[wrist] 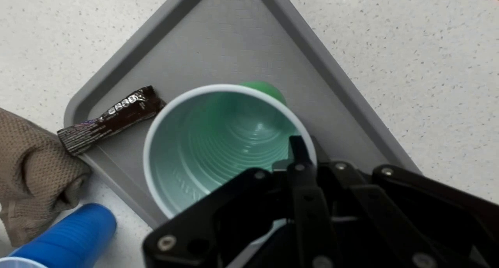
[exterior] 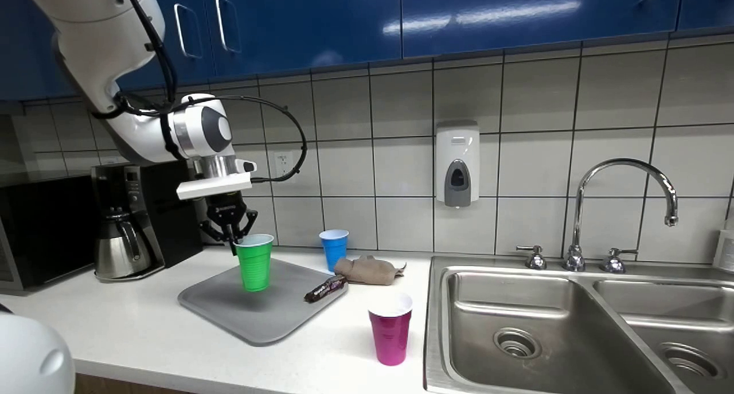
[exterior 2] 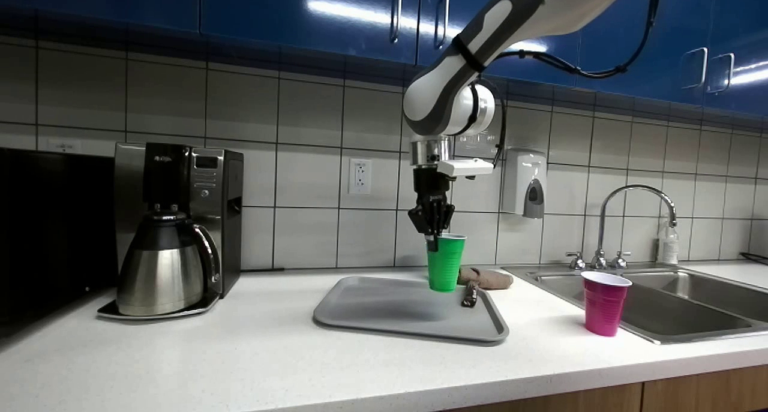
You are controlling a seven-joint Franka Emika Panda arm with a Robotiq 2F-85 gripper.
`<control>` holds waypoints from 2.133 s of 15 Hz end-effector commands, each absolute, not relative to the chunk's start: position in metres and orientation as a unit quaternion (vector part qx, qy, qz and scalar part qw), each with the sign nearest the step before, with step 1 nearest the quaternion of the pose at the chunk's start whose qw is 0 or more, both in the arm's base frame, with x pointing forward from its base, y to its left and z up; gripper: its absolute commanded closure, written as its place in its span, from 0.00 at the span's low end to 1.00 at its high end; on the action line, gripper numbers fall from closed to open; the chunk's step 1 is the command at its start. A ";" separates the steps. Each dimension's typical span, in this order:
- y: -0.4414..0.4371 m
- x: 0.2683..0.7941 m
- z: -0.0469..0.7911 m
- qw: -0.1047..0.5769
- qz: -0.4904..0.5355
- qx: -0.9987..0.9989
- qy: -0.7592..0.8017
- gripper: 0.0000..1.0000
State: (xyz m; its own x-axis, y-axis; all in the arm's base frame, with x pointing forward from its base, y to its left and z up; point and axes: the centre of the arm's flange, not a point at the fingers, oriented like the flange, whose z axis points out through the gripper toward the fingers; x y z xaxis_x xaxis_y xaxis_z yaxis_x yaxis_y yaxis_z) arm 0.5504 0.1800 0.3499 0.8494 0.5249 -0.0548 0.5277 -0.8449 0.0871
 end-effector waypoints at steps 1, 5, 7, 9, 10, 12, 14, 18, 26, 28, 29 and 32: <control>0.200 0.547 0.349 0.049 -0.014 0.958 0.281 0.99; 0.219 0.546 0.342 0.049 -0.019 0.953 0.298 0.99; 0.227 0.547 0.338 0.049 -0.020 0.951 0.305 0.99; 0.235 0.548 0.333 0.049 -0.026 0.949 0.309 0.99; 0.238 0.546 0.331 0.049 -0.030 0.948 0.312 0.99; 0.243 0.543 0.324 0.047 -0.037 0.947 0.316 0.99; 0.248 0.542 0.317 0.047 -0.041 0.946 0.319 0.99; 0.255 0.544 0.306 0.044 -0.047 0.944 0.325 0.99; 0.253 0.545 0.301 0.034 -0.021 0.942 0.332 0.99; 0.254 0.547 0.301 0.033 -0.002 0.942 0.335 0.99; 0.254 0.548 0.301 0.032 0.004 0.941 0.337 0.99; 0.254 0.551 0.297 0.032 0.018 0.940 0.340 0.99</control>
